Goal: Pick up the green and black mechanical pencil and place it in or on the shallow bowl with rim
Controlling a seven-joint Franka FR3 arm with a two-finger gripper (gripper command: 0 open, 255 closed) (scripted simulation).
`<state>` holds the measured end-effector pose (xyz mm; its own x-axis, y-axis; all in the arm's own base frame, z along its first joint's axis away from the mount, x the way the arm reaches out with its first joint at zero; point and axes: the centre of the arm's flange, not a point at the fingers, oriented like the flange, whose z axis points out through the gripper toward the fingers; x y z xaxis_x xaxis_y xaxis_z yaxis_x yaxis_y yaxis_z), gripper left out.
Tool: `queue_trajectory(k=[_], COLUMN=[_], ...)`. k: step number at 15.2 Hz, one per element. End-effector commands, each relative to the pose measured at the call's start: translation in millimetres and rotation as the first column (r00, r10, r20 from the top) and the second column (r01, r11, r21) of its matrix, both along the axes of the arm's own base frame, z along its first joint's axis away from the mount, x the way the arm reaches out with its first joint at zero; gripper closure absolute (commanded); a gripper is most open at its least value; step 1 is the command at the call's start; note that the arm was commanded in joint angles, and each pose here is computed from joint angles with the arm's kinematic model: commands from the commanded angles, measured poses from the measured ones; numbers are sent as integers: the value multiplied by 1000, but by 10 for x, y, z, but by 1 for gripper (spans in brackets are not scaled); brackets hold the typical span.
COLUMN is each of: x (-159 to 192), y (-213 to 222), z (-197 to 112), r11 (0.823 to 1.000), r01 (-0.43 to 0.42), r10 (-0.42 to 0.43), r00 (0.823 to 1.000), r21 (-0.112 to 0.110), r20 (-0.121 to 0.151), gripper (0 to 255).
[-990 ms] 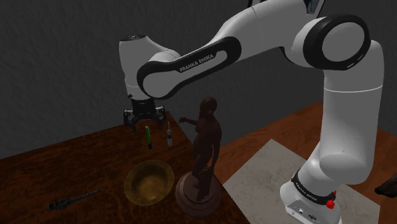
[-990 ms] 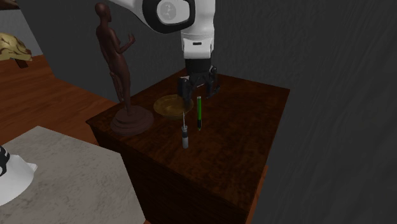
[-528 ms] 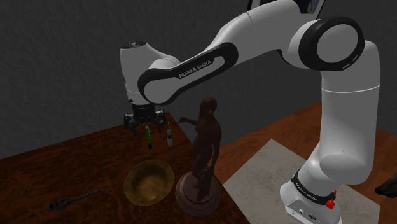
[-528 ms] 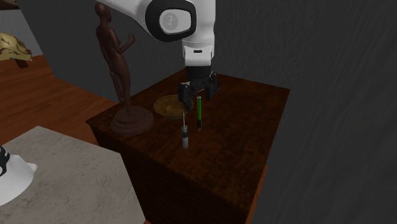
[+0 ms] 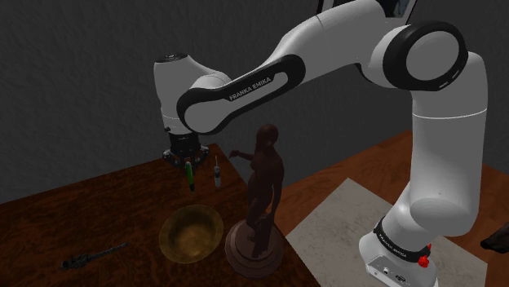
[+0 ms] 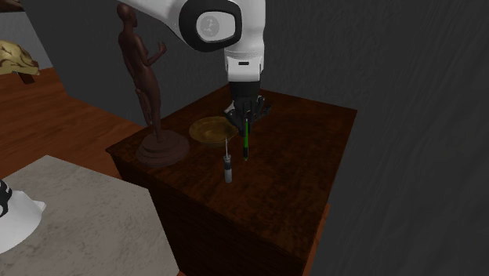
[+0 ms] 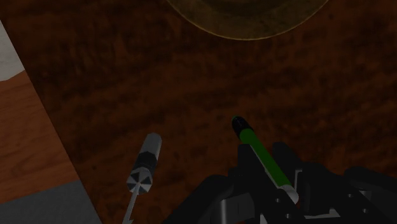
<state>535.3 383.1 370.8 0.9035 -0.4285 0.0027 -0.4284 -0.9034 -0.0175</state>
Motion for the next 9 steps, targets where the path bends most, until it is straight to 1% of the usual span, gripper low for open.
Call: queue_trajectory(k=[1, 5, 9], x=[0, 0, 0], y=[0, 0, 0], z=[0, 0, 211], r11=[1000, 1000, 1000], r01=[0, 0, 0], r10=[0, 0, 0], r00=[1000, 1000, 1000], r21=[0, 0, 0], r20=[0, 0, 0], gripper=[255, 255, 255])
